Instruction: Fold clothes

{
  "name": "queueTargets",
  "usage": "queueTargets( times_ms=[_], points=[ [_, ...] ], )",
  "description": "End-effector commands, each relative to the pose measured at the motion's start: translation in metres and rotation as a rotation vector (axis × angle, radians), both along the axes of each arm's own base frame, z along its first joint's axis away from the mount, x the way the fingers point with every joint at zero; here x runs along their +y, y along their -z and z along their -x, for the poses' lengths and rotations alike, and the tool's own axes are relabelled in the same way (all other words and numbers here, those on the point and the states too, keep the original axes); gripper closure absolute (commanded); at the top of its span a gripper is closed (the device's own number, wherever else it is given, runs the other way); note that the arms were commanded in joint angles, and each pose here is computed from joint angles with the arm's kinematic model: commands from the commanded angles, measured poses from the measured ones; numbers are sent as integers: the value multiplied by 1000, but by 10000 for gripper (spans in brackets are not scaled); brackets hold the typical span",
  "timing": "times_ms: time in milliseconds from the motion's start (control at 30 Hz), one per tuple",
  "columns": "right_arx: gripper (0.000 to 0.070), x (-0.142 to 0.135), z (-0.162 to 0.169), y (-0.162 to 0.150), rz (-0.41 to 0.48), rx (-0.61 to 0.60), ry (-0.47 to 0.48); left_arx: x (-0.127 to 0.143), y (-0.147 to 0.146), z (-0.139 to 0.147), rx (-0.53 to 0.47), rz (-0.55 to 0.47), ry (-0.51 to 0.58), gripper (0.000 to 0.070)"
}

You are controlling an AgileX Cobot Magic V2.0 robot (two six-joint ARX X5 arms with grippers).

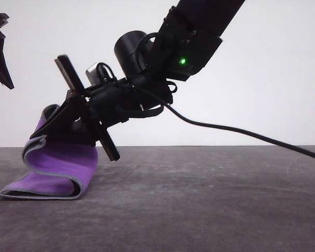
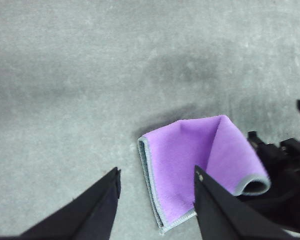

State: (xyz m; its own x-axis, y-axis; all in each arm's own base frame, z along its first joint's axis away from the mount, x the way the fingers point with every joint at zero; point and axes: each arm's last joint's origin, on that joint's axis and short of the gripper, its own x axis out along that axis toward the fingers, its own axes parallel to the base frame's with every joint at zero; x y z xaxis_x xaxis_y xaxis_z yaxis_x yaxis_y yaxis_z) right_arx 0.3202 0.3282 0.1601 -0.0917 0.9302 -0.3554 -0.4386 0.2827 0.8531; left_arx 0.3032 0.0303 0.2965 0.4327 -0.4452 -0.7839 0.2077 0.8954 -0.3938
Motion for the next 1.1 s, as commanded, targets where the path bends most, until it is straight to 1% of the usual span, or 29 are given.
queueTargets(
  times_ms=[0, 67, 133, 167, 233, 267, 567, 667, 700, 767, 867, 1000, 1067],
  points=[
    [693, 8, 0, 4, -5, 3, -11, 1, -2, -5, -7, 2, -2, 416],
    [675, 8, 0, 4, -6, -2, -12, 1, -2, -5, -7, 2, -1, 416],
    [574, 8, 0, 3, -13, -9, -13, 1, -2, -5, -7, 2, -1, 416],
    [501, 8, -1, 3, -17, -11, -15, 1, -2, -5, -7, 2, -1, 416],
    [418, 8, -1, 2, -24, -11, -24, 1, -2, -5, -7, 2, -1, 416],
    [394, 8, 0, 2, -27, -9, -29, 1, -2, -5, -7, 2, -1, 416],
    [380, 7, -3, -1, -54, -60, -49, 1, -2, -4, -6, 2, -1, 416],
    [379, -1, -7, -6, -70, -77, -69, 1, -2, -4, -4, 2, -2, 416],
    [379, -6, -9, -10, -61, -89, -67, 1, -2, -4, -4, 3, -3, 416],
    [379, -18, -13, -16, -26, -120, -54, 1, -2, -4, -3, 3, -4, 416],
    [379, -45, -18, -32, 86, -196, -6, 1, -1, -4, -2, 4, -4, 416],
    [379, -90, -16, -62, 321, -330, 73, 1, -2, -4, -3, 3, -4, 416],
    [379, -111, -13, -79, 419, -385, 114, 1, -2, -4, -3, 3, -4, 416]
  ],
)
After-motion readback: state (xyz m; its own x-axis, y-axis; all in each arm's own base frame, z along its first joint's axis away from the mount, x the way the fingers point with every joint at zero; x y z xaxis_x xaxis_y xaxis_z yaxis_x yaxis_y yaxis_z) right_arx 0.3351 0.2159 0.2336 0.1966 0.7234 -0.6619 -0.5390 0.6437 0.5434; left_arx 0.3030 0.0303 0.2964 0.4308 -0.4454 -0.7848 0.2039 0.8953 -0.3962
